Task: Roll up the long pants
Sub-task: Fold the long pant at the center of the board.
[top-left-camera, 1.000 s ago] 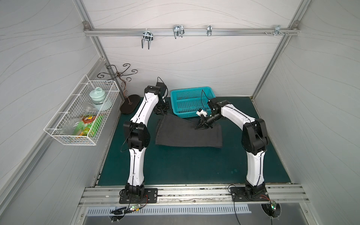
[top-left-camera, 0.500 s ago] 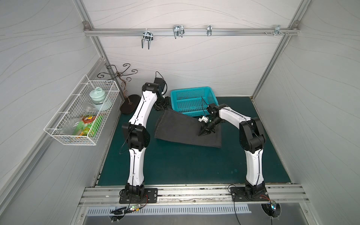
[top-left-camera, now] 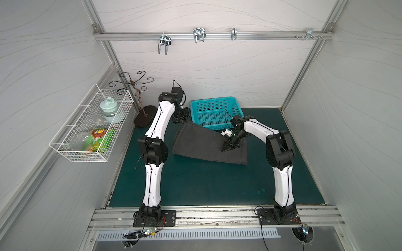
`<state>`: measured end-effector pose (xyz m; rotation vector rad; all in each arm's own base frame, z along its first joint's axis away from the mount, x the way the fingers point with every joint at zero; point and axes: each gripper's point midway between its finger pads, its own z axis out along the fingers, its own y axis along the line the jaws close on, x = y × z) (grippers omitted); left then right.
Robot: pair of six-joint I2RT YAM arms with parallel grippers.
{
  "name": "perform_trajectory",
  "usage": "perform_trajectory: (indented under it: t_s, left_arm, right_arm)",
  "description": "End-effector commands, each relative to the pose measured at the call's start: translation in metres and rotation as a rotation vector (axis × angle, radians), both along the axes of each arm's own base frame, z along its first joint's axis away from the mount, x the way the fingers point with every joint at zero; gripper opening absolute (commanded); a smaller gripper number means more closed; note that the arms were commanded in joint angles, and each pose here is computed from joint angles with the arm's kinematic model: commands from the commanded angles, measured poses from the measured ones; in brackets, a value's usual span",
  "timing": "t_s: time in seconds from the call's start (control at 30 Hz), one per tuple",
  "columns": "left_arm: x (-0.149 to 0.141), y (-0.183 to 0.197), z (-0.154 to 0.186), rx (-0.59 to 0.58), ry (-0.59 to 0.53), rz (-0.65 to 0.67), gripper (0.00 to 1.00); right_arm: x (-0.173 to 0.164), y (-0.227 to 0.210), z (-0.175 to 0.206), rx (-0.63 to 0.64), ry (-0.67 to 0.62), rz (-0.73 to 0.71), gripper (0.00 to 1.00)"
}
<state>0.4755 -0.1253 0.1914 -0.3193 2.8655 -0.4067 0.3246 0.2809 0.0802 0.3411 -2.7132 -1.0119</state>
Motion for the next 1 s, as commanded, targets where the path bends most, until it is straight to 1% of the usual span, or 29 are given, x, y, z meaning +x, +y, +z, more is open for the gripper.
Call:
perform_trajectory:
  t_s: [0.0, 0.07, 0.2, 0.27, 0.3, 0.37, 0.47, 0.5, 0.53, 0.6, 0.7, 0.77, 0.87, 0.93, 0.97]
  left_arm:
    - [0.014, 0.000, 0.014, -0.024, -0.077, 0.016, 0.00]
    - [0.017, 0.003, 0.002, 0.002, -0.066, 0.011, 0.00]
    - [0.025, 0.005, -0.033, 0.035, -0.028, -0.004, 0.00]
    - [0.028, 0.006, -0.046, 0.048, -0.013, -0.005, 0.08]
    - [0.029, 0.007, -0.050, 0.053, -0.007, -0.004, 0.15]
    - [0.030, 0.009, -0.058, 0.069, 0.000, -0.001, 0.29]
    - [0.030, 0.015, -0.062, 0.105, 0.001, 0.001, 0.54]
    - [0.030, 0.017, -0.061, 0.119, -0.003, 0.001, 0.59]
    - [0.029, 0.020, -0.057, 0.132, -0.009, 0.001, 0.61]
    - [0.027, 0.027, -0.046, 0.170, -0.030, 0.007, 0.64]
    - [0.019, 0.043, -0.016, 0.239, -0.085, 0.040, 0.64]
    - [0.009, 0.057, 0.006, 0.300, -0.120, 0.084, 0.64]
    - [-0.013, 0.078, 0.034, 0.392, -0.168, 0.158, 0.64]
    - [-0.030, 0.081, 0.043, 0.381, -0.190, 0.202, 0.61]
    - [-0.038, 0.077, 0.040, 0.343, -0.190, 0.220, 0.55]
  right_arm:
    - [0.000, -0.002, -0.002, -0.007, 0.018, 0.008, 0.00]
    - [0.000, -0.002, 0.001, -0.005, 0.010, 0.009, 0.00]
    - [-0.001, -0.004, 0.005, -0.008, 0.003, 0.012, 0.00]
    - [-0.002, -0.005, 0.006, -0.010, -0.002, 0.013, 0.00]
    - [-0.003, -0.006, 0.006, -0.015, -0.002, 0.012, 0.00]
    - [-0.004, -0.007, 0.007, -0.015, 0.000, 0.011, 0.00]
    - [-0.004, -0.008, 0.010, -0.012, -0.006, 0.013, 0.00]
    - [-0.005, -0.008, 0.010, -0.012, -0.008, 0.014, 0.00]
    - [-0.004, -0.008, 0.012, -0.011, -0.011, 0.011, 0.00]
    - [-0.003, -0.009, 0.015, -0.010, -0.024, 0.011, 0.00]
    - [0.002, -0.015, 0.019, -0.026, -0.059, 0.001, 0.00]
    - [0.007, -0.022, 0.024, -0.045, -0.085, -0.015, 0.00]
    - [0.016, -0.037, 0.029, -0.106, -0.149, -0.030, 0.00]
    - [0.019, -0.046, 0.031, -0.142, -0.184, -0.027, 0.00]
    - [0.020, -0.051, 0.031, -0.164, -0.194, -0.026, 0.00]
